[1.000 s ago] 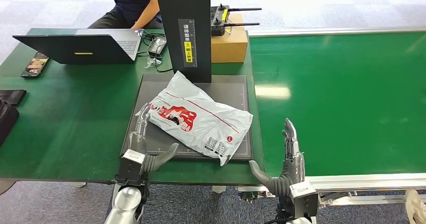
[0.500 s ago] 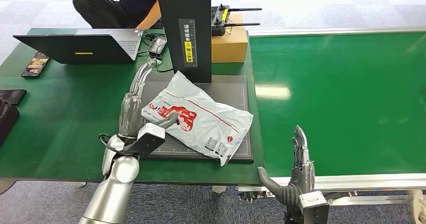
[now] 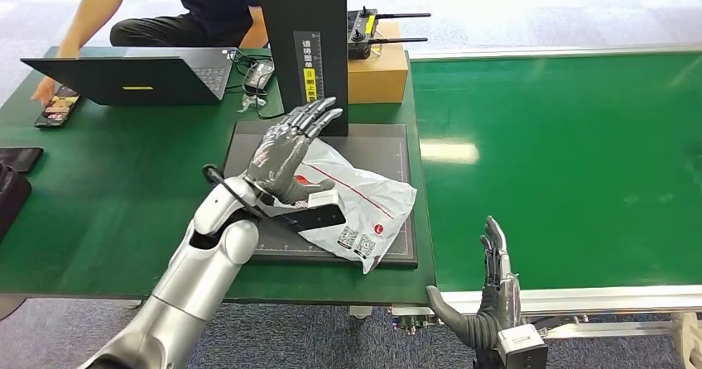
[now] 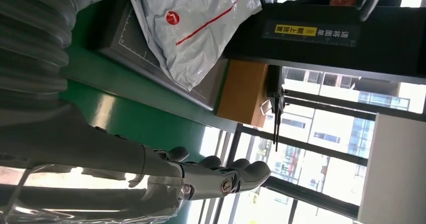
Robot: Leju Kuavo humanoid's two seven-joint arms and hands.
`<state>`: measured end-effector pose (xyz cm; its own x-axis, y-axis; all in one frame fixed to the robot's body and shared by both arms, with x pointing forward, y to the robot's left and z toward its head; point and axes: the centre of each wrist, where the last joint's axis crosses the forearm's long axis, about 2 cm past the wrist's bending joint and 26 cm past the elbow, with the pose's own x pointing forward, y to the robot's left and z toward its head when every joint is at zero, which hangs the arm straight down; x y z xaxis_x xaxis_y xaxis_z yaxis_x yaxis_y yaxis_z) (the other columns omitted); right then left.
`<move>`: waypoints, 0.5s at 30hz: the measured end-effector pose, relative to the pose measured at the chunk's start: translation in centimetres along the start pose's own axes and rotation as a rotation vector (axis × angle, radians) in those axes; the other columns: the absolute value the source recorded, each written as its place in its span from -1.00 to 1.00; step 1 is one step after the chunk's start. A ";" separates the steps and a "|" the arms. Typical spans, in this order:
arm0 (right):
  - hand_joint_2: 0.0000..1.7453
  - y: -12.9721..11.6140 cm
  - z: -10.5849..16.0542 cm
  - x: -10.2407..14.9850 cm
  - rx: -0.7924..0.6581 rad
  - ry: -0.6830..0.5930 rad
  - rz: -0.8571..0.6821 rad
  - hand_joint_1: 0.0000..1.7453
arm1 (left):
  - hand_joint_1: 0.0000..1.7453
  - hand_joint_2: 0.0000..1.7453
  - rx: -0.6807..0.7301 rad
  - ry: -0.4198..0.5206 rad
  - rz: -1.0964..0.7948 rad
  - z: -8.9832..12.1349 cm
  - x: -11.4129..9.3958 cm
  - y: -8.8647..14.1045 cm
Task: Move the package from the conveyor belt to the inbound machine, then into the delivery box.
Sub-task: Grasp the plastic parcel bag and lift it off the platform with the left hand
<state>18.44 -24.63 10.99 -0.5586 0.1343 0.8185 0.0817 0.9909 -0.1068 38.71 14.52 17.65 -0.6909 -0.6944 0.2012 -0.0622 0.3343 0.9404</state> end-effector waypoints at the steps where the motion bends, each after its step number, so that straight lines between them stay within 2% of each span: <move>1: 1.00 0.0 0.1 0.0 -0.001 0.001 -0.005 -1.00 | -1.00 1.00 -0.039 -0.004 0.003 -0.4 -0.3 -0.1; 7: 1.00 0.0 0.2 0.0 -0.009 0.004 -0.017 -1.00 | -1.00 1.00 -0.224 0.011 0.002 -1.7 -2.3 -0.2; 15: 1.00 0.0 0.2 0.0 -0.011 0.004 -0.018 -1.00 | -1.00 1.00 -0.435 0.080 -0.003 -1.8 -4.3 -0.3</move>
<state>18.30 -24.66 10.89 -0.5570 0.1159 0.8224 0.0805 0.9931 -0.0854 43.03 16.26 17.05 -0.6319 -0.7480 0.2028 0.2568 0.0448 0.9654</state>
